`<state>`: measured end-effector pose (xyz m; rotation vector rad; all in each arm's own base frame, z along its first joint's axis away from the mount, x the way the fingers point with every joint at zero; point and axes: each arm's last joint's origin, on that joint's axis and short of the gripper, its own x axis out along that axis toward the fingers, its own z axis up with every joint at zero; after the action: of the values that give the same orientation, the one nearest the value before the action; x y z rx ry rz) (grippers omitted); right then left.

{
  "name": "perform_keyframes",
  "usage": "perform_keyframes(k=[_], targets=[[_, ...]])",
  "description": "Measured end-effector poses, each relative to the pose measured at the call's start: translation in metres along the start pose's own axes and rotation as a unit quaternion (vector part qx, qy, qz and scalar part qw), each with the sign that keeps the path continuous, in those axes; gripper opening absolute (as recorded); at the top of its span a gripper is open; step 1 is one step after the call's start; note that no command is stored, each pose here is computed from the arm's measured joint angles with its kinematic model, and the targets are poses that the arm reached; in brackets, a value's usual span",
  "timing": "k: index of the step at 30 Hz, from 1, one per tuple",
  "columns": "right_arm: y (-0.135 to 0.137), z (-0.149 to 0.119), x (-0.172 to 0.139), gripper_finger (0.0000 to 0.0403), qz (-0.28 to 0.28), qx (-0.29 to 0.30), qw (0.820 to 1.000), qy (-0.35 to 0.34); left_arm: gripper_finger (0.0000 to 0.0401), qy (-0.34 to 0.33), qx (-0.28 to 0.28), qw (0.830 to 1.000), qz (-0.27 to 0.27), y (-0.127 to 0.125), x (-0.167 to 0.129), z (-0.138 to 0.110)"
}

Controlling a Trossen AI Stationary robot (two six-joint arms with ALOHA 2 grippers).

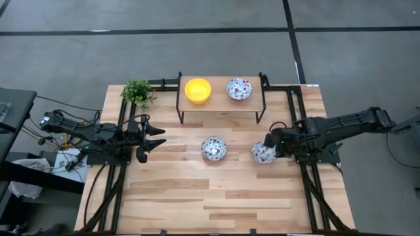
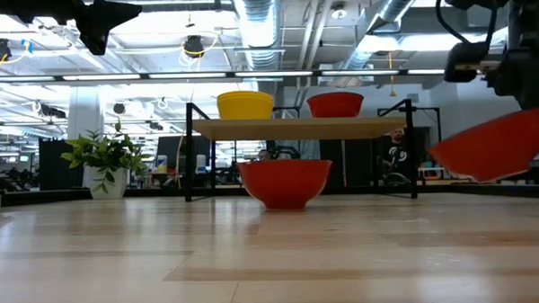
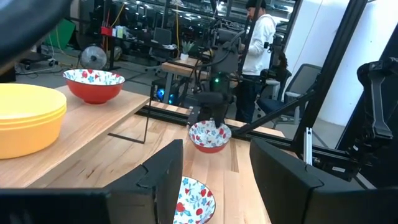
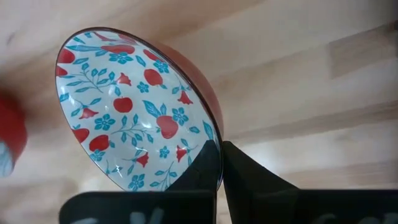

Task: Pick & Place Mini bowls
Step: Stack the right white bowl on top of the white bowl on the shelf

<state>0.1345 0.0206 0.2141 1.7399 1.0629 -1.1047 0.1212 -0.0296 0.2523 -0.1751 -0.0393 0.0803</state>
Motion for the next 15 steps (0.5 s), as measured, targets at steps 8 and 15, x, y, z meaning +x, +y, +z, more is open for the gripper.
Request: perform_keyframes(k=[8,15], targets=[[0.021,-0.018,-0.008,0.0000,0.112,-0.089,0.988,0.055,0.0186,0.000,0.000,1.000,0.000,0.000,0.000,0.000],[0.039,-0.031,-0.045,0.0000,0.200,-0.163,0.965,0.049,0.0186,0.000,0.000,1.000,0.000,0.000,0.000,0.000]])
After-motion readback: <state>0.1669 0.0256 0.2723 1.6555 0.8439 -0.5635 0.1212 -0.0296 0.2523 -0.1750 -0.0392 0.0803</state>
